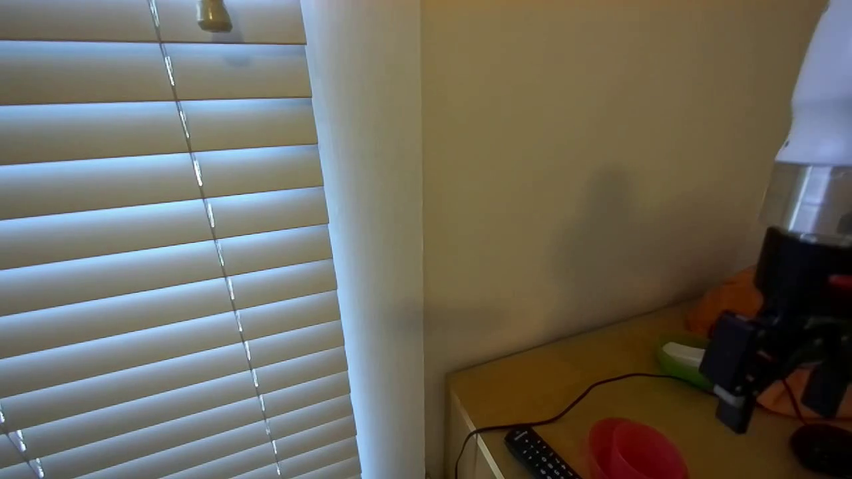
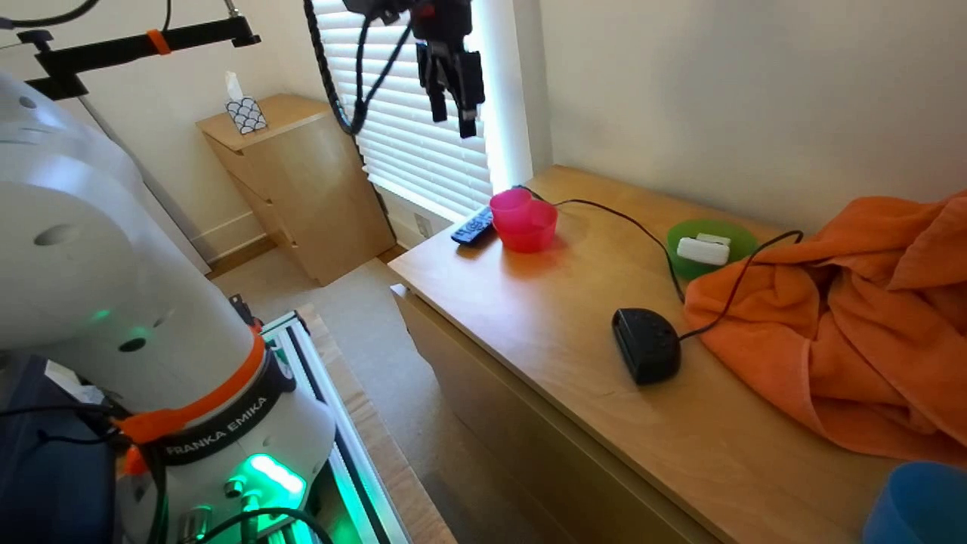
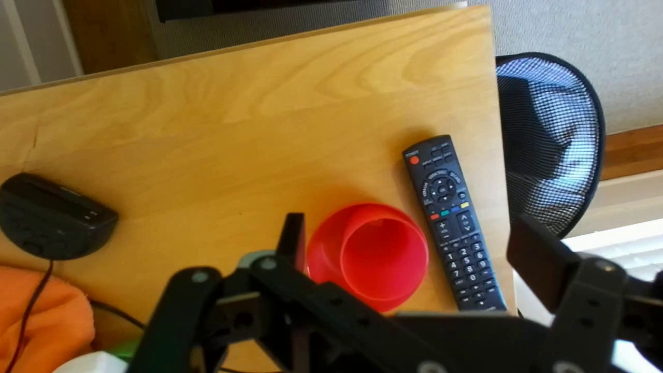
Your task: Pick up the pink cup and put it on the right side of the top of the chest of drawers
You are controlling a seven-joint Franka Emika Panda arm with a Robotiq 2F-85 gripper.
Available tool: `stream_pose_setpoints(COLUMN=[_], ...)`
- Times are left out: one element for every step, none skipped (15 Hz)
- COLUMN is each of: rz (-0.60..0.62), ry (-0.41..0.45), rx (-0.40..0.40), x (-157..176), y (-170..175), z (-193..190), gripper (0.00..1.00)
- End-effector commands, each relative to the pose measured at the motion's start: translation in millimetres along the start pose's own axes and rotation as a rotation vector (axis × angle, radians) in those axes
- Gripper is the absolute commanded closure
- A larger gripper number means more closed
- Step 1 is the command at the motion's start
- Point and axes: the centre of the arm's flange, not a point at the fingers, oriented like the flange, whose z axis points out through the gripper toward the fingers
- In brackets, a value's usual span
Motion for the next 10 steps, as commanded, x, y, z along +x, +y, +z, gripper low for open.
stream_pose_setpoints(rz=[0.093,0.114,0.141,0.161,0.182,0.188,0.194,0.195,0.199,0.208], ry=[-0.054,-0.06,-0.064,-0.077,-0.081,-0.103,-0.11,-0.112,-0.105,-0.102], rx=[-0.007,-0.013,-0.026,-0.04,-0.054,-0.063,-0.078,-0.09,-0.1,-0.102], x=[47,56,65,76,81,86,90,94,100,104], y=[-2,-2,0,2,7,15,20,24,26,28], z=[70,84,97,109,117,122,127,131,134,137], gripper=[0.0,0.0,0.0,0.0,0.0,0.0,0.0,0.0,0.0,0.0])
